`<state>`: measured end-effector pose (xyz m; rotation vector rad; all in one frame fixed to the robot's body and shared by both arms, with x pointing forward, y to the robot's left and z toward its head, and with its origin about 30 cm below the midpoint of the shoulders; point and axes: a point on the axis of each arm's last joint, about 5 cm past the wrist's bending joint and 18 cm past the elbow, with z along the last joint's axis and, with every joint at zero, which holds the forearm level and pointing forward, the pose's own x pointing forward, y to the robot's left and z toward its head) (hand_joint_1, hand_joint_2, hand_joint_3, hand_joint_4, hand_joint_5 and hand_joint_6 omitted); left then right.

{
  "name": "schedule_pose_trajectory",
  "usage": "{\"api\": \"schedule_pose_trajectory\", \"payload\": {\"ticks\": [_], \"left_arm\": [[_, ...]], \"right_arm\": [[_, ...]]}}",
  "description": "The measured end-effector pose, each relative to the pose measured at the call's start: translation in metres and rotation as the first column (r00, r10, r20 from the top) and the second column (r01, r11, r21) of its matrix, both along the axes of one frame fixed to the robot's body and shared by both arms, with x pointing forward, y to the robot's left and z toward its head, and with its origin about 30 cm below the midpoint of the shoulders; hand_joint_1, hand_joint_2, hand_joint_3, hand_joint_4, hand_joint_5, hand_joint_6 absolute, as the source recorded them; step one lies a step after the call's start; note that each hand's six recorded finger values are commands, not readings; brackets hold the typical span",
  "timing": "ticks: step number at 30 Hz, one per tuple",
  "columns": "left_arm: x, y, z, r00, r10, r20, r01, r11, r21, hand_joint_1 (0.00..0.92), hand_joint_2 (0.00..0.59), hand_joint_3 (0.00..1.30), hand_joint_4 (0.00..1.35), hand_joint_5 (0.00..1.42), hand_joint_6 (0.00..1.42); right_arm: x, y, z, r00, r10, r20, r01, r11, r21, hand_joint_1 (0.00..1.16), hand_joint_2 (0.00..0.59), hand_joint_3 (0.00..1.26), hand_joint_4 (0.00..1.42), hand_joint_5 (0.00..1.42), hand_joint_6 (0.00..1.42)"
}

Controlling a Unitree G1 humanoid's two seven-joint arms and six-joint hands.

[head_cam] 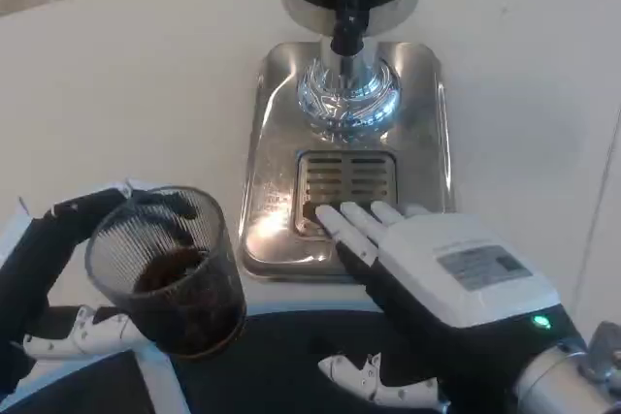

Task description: Grasp the cup under the faucet to collect the drink, then remove the cup.

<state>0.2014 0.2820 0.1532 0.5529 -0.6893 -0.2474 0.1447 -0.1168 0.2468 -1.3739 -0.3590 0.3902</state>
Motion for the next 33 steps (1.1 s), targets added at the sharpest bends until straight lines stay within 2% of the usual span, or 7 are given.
{"api": "schedule_pose_trajectory", "payload": {"ticks": [13,17,33], "left_arm": [[-0.006,-0.001,-0.001,0.999,-0.031,-0.023,0.031,0.999,0.009,0.522,0.018,1.05,1.18,1.08,0.31],[-0.006,-0.001,-0.001,0.999,-0.032,-0.025,0.032,0.999,0.007,0.532,0.013,1.05,1.18,1.08,0.37],[-0.006,-0.002,-0.002,0.999,-0.032,-0.028,0.032,0.999,-0.001,0.532,0.012,1.05,1.18,1.08,0.38]], "right_arm": [[-0.007,0.0061,-0.0001,0.9999,0.013,-0.005,-0.013,1.000,0.008,0.44,0.420,0.00,0.00,0.00,0.00],[-0.008,0.0065,-0.0010,0.9999,0.012,-0.012,-0.012,1.000,0.009,0.44,0.420,0.00,0.00,0.00,0.00],[-0.010,0.0055,-0.0014,0.9998,-0.003,-0.022,0.004,1.000,0.017,0.44,0.420,0.00,0.00,0.00,0.00]]}}
